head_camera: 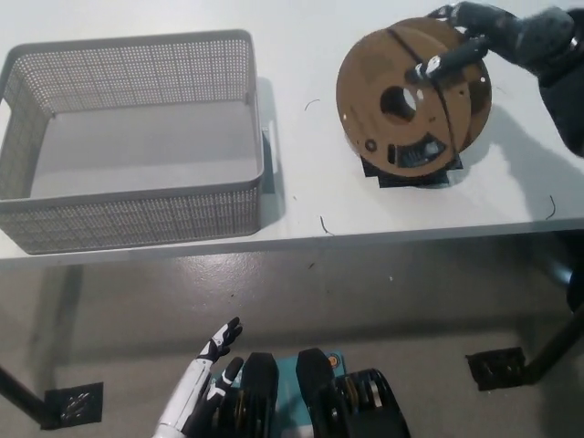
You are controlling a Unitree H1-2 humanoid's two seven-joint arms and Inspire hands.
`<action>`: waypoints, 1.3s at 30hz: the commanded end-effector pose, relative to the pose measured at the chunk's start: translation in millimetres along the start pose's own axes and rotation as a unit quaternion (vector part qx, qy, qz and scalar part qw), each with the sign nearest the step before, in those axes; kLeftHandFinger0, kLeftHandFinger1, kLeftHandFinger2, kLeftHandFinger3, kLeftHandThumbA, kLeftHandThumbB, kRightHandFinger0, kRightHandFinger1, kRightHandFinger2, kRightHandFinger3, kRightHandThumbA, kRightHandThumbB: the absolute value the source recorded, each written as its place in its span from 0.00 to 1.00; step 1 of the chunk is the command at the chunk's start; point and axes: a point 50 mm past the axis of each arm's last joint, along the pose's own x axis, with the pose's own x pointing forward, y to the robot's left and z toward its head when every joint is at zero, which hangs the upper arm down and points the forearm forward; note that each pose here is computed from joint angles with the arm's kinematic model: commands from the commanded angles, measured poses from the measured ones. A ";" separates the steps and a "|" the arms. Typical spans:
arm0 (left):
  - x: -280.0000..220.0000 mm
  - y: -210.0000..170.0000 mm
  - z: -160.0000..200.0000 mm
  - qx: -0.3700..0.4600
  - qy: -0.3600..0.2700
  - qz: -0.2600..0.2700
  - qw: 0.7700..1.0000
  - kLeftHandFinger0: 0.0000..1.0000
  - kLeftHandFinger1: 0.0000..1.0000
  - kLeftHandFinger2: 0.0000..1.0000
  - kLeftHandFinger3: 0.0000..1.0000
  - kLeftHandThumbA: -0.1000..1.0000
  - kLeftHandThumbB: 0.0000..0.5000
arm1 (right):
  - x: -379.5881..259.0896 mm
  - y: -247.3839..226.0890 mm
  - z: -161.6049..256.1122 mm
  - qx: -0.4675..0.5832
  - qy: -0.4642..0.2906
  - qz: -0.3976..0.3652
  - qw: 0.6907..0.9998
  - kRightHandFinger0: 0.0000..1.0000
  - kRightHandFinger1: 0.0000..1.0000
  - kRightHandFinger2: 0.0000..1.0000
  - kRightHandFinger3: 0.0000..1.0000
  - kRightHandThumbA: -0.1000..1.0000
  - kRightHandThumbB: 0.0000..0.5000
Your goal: Use the right hand to pick up a 3d printing filament and place it into a container on the left side
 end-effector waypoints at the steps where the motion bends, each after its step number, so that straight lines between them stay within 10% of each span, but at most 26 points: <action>1: 3.9 2.5 8.2 0.008 -0.032 -0.004 0.999 1.00 1.00 1.00 1.00 1.00 0.45 | 5.8 18.4 -6.3 0.319 -0.039 0.003 0.947 0.19 0.56 0.94 1.00 0.00 0.24; 5: 3.2 3.0 8.8 0.011 -0.030 -0.003 0.999 1.00 1.00 1.00 1.00 1.00 0.45 | 5.6 20.5 -16.2 0.467 -0.050 0.001 0.883 0.00 0.35 0.89 1.00 0.00 0.28; 12: 6.2 4.7 10.1 0.015 -0.033 -0.006 0.999 1.00 1.00 1.00 1.00 1.00 0.44 | 4.5 27.9 -42.4 0.584 -0.058 -0.003 0.810 0.00 0.21 0.74 0.44 0.00 0.31; 13: 6.2 4.8 9.8 0.015 -0.032 -0.006 0.999 1.00 1.00 1.00 1.00 1.00 0.43 | 4.3 29.4 -45.4 0.610 -0.057 0.000 0.791 0.00 0.17 0.70 0.62 0.00 0.27; 18: 3.0 5.2 7.6 0.017 -0.027 -0.007 0.999 1.00 1.00 1.00 1.00 1.00 0.42 | 5.6 36.4 -47.9 0.667 -0.064 0.006 0.743 0.00 0.12 0.63 0.65 0.00 0.22; 22: 1.8 4.5 6.9 0.018 -0.024 -0.008 1.000 1.00 1.00 1.00 1.00 1.00 0.42 | 5.4 32.9 -41.9 0.736 -0.083 0.018 0.671 0.00 0.14 0.65 0.49 0.00 0.15; 25: 2.0 3.6 6.3 0.017 -0.023 -0.009 1.000 1.00 1.00 1.00 1.00 1.00 0.42 | 5.0 28.1 -34.3 0.765 -0.114 0.027 0.633 0.00 0.21 0.71 0.40 0.00 0.30; 29: 1.6 3.1 5.4 0.019 -0.022 -0.008 1.000 1.00 1.00 1.00 1.00 1.00 0.41 | 5.3 22.6 -16.8 0.782 -0.137 0.045 0.606 0.00 0.29 0.71 1.00 0.00 0.29; 39: 3.4 5.2 4.3 0.020 -0.023 -0.010 0.999 1.00 1.00 1.00 1.00 1.00 0.44 | 1.9 -3.2 41.7 0.773 -0.168 0.046 0.610 0.00 0.23 0.71 1.00 0.00 0.19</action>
